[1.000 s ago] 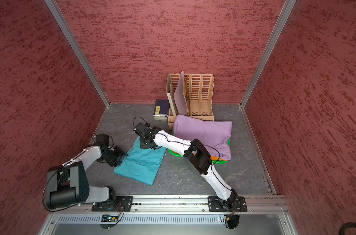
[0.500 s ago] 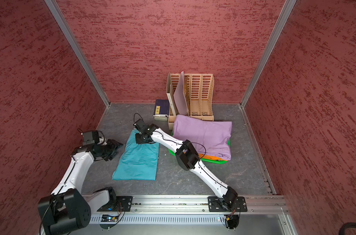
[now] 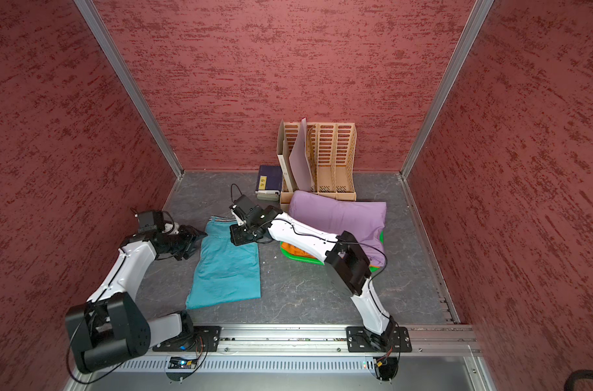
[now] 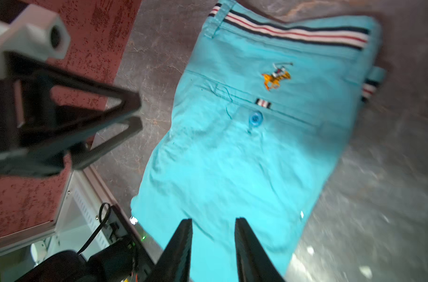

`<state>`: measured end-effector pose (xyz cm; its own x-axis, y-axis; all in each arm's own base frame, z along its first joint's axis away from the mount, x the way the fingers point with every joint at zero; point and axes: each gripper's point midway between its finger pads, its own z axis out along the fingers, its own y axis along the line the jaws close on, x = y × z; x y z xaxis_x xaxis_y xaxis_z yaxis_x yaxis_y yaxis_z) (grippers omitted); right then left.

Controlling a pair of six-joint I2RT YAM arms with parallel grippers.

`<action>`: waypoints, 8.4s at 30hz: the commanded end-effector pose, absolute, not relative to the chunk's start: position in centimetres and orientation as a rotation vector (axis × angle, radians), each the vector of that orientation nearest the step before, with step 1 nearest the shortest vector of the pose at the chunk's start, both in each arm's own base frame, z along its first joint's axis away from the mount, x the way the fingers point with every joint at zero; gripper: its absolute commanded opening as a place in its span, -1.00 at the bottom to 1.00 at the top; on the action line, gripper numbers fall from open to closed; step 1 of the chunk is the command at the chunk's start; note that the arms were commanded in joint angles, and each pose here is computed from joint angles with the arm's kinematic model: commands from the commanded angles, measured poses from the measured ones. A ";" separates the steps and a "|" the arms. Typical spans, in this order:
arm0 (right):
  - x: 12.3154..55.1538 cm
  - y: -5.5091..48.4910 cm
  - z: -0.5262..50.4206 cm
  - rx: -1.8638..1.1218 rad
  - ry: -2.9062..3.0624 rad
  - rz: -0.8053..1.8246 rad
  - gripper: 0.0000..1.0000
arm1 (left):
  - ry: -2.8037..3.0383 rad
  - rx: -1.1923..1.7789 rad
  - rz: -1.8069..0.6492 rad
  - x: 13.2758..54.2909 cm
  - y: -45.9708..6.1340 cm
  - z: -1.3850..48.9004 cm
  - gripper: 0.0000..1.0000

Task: Put the folded long pants in the basket
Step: Pick up the long pant at the center of the board, then place the long pant in the basket.

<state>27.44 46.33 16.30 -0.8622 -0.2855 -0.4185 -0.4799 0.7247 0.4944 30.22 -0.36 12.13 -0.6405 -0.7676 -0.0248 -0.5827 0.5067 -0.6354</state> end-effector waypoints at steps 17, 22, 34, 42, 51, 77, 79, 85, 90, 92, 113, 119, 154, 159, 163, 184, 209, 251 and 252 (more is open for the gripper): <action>16.8 43.6 0.3 -0.708 2.926 0.467 -0.70 | 2.805 -0.877 -0.799 41.4 -2.2 7.3 0.10; 21.4 38.3 -1.2 -0.571 2.955 0.242 -0.70 | 2.816 -1.046 -0.748 39.6 1.1 6.0 0.09; 37.4 39.9 9.9 -0.430 2.659 0.288 -0.17 | 2.628 -1.126 -0.716 35.4 5.7 10.9 0.16; 32.1 46.0 9.7 -0.534 2.663 0.625 -0.15 | 2.620 -0.768 -0.671 43.3 4.2 13.0 0.38; 26.8 47.5 2.8 -0.765 2.754 0.649 -0.34 | 2.657 -0.859 -0.717 46.3 6.3 9.8 0.39; 33.0 42.1 5.7 -0.545 2.767 0.650 -0.09 | 2.936 -0.841 -0.324 38.4 5.1 3.2 0.61; 32.7 41.9 5.5 -0.541 2.774 0.659 -0.09 | 2.965 -0.796 -0.242 38.5 5.1 3.0 0.59; 31.9 41.6 4.5 -0.529 2.803 0.671 -0.09 | 2.829 -0.672 -0.284 41.6 4.1 7.1 0.57; 31.4 41.3 4.6 -0.510 2.810 0.691 -0.09 | 2.633 -0.205 -0.130 45.1 2.3 11.1 0.61; 31.2 41.4 4.5 -0.501 2.824 0.698 -0.09 | 2.608 -0.138 -0.123 45.8 2.1 11.4 0.60; 30.3 41.0 5.1 -0.496 2.850 0.706 -0.06 | 2.932 -0.094 -0.232 41.7 2.3 2.9 0.52; 30.3 41.1 5.1 -0.500 2.856 0.709 -0.06 | 3.021 -0.079 -0.219 40.1 1.8 0.8 0.48; 32.5 40.2 8.8 -0.392 2.755 0.617 0.20 | 3.062 -0.534 0.033 37.1 8.7 2.0 -1.00; 33.7 39.7 8.0 -0.293 2.776 0.518 0.25 | 3.046 -0.629 0.040 36.1 10.2 2.0 -1.00; 35.2 39.2 6.8 -0.229 2.792 0.400 0.26 | 3.047 -0.621 0.054 36.2 10.2 1.9 -1.00; 37.7 37.3 1.9 -0.118 2.849 0.163 0.17 | 3.038 -0.635 0.069 36.5 10.1 1.8 -1.00; 37.6 42.8 4.8 -0.374 2.792 0.487 -1.00 | 2.976 -0.648 0.136 36.8 10.4 3.9 -1.00; 33.9 1.4 29.7 0.347 2.472 -0.120 -1.00 | 2.769 -0.117 -0.595 36.6 -32.2 26.7 -1.00; 33.9 0.7 29.3 0.369 2.477 -0.127 -1.00 | 2.771 -0.109 -0.616 36.8 -33.0 26.3 -1.00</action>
<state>33.71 3.70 27.91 -0.8276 0.2047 -0.5226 0.2131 0.9760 0.0447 37.02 -32.42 25.33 -0.9578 -0.1132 -0.2640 0.0055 0.9117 -0.4108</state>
